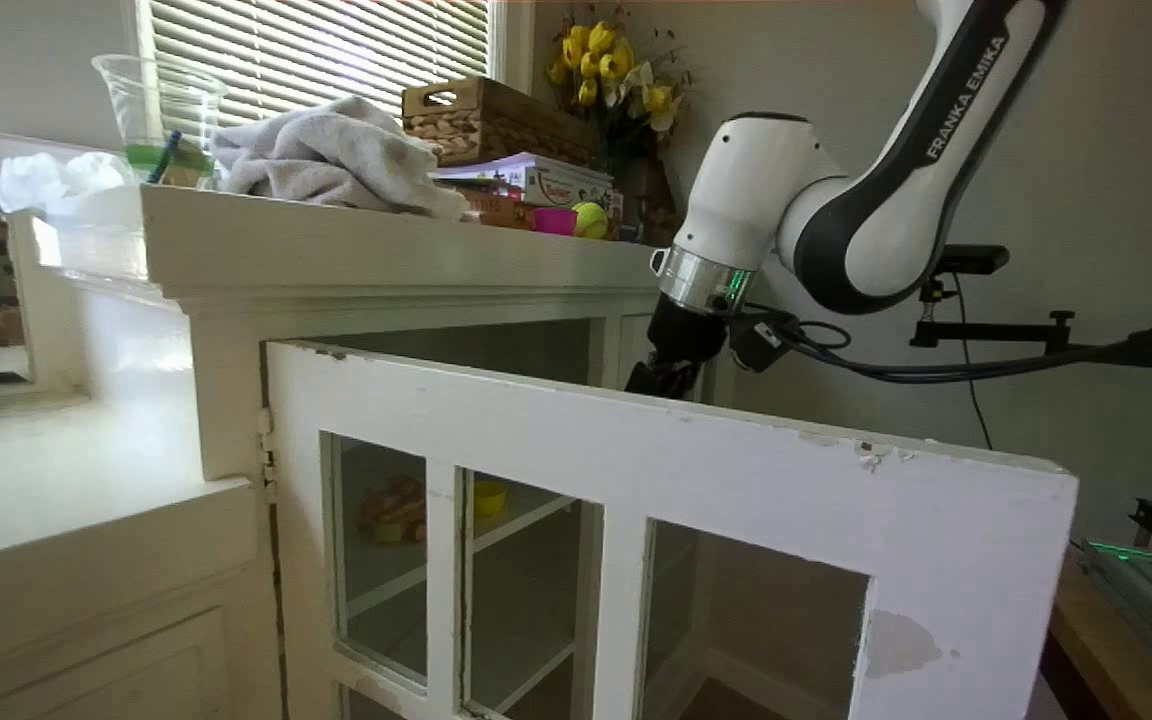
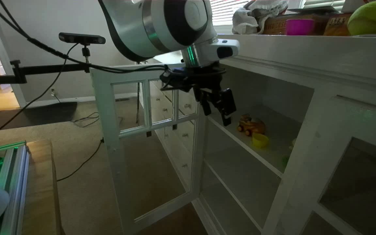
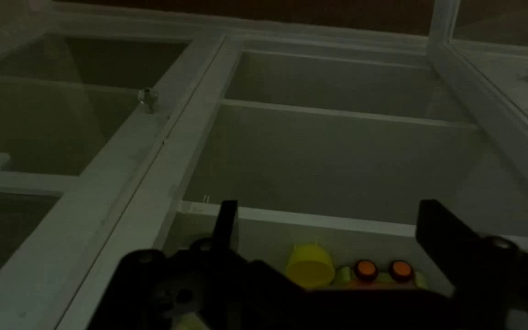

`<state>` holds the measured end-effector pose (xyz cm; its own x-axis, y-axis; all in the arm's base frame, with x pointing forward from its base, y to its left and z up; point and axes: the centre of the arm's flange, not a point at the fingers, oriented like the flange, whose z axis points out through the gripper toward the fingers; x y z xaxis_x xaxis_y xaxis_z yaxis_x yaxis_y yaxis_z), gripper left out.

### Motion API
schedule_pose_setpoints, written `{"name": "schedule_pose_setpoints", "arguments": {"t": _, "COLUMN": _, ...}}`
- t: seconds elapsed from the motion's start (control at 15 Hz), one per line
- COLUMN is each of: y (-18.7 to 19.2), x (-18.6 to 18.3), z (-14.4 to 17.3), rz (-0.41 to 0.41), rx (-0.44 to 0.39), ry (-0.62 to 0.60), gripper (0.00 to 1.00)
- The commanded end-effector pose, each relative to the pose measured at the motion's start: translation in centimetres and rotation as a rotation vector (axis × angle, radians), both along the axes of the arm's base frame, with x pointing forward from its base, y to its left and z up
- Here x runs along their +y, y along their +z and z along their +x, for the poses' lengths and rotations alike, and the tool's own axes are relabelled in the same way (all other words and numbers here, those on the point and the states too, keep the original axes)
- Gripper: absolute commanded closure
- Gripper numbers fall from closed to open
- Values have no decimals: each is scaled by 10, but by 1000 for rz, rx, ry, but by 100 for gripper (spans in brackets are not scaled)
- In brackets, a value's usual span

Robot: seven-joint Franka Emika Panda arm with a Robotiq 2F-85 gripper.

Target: Remove the yellow bowl from the cabinet

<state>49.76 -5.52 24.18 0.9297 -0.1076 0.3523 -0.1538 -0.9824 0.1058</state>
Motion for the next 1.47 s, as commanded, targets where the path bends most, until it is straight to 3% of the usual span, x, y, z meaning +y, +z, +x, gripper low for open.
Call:
{"name": "schedule_pose_setpoints", "arguments": {"t": 0.0, "y": -26, "x": -4, "z": 22, "rz": 4, "rx": -142, "ry": 66, "gripper": 0}}
{"name": "schedule_pose_setpoints", "arguments": {"t": 0.13, "y": -24, "x": -10, "z": 29, "rz": 31, "rx": -214, "ry": 44, "gripper": 0}}
{"name": "schedule_pose_setpoints", "arguments": {"t": 0.2, "y": -2, "x": -18, "z": 19, "rz": 26, "rx": -156, "ry": 55, "gripper": 0}}
{"name": "schedule_pose_setpoints", "arguments": {"t": 0.67, "y": -5, "x": -20, "z": 30, "rz": 30, "rx": -190, "ry": 56, "gripper": 0}}
{"name": "schedule_pose_setpoints", "arguments": {"t": 1.4, "y": -66, "x": -23, "z": 44, "rz": 18, "rx": -230, "ry": 70, "gripper": 0}}
